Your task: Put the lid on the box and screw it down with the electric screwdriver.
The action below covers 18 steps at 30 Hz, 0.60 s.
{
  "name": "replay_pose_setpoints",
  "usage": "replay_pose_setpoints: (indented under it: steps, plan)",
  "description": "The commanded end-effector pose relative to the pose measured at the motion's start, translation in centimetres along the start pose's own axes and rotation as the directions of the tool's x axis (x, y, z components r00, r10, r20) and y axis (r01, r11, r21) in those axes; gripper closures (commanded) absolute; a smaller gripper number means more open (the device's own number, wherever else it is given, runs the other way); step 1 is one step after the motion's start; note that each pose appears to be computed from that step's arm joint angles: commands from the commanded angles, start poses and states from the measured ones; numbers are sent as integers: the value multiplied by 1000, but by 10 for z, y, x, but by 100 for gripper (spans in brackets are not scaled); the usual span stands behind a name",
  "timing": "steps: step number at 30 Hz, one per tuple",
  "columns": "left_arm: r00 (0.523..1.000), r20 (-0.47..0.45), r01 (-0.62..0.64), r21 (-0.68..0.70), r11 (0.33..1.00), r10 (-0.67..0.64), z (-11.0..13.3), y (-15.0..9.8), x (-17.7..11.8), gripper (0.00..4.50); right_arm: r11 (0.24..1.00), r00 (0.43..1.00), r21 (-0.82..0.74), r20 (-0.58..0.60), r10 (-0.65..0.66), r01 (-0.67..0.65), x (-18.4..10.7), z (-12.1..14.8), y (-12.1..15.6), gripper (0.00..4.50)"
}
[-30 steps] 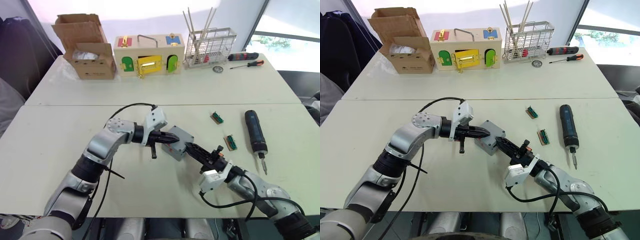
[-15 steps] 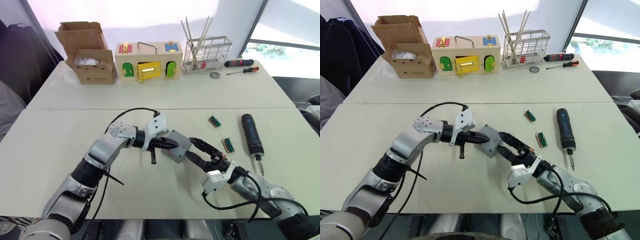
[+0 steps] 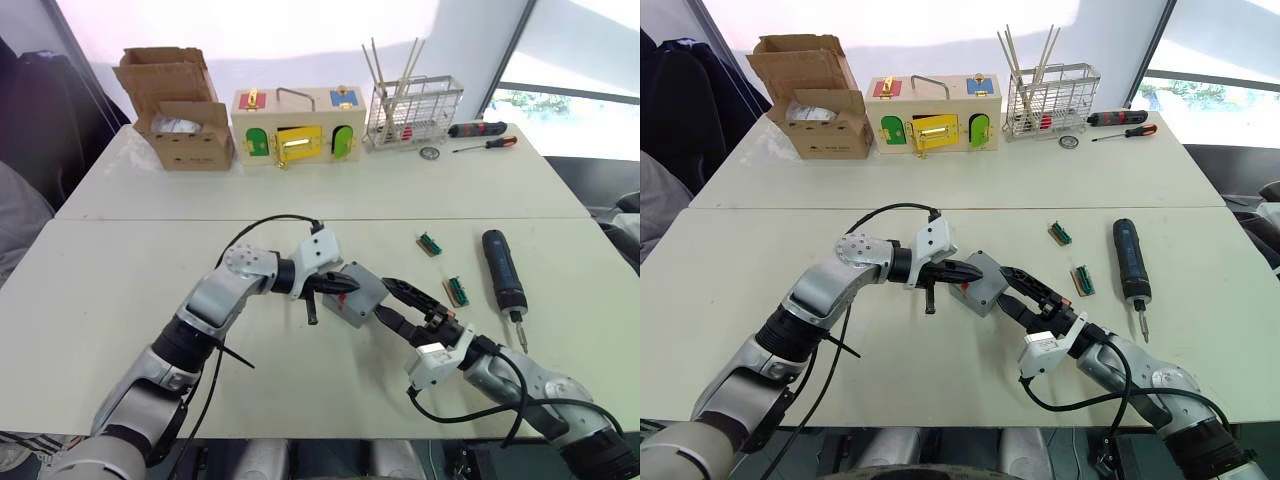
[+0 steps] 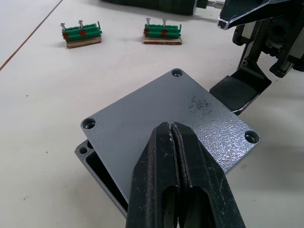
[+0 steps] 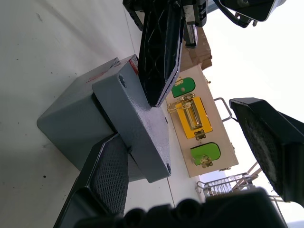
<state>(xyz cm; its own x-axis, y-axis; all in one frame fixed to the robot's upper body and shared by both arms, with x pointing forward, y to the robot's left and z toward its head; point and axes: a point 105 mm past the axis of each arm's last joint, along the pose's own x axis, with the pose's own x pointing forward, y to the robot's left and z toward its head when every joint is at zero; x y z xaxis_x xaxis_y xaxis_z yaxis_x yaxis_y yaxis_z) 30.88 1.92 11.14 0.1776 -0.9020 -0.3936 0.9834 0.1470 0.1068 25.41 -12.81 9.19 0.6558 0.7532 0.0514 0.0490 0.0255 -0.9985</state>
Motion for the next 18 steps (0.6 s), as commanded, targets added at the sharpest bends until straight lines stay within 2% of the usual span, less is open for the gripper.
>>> replay_pose_setpoints:
  steps: [1, 11, 18]
  plan:
    - [985, -172, -1, -106, 994, -18, -51, -9, 2, 450, 998, 998, 13, 3, 56, -56, -2, 1, 11, 51]
    - [979, -203, -16, -117, 993, -8, -61, -11, -2, 450, 995, 995, -34, 18, 96, -96, -10, -14, 6, 51]
    - [979, -203, -27, -123, 992, 1, -62, -11, -2, 450, 996, 997, -51, 36, 73, -71, -5, -19, -7, 51]
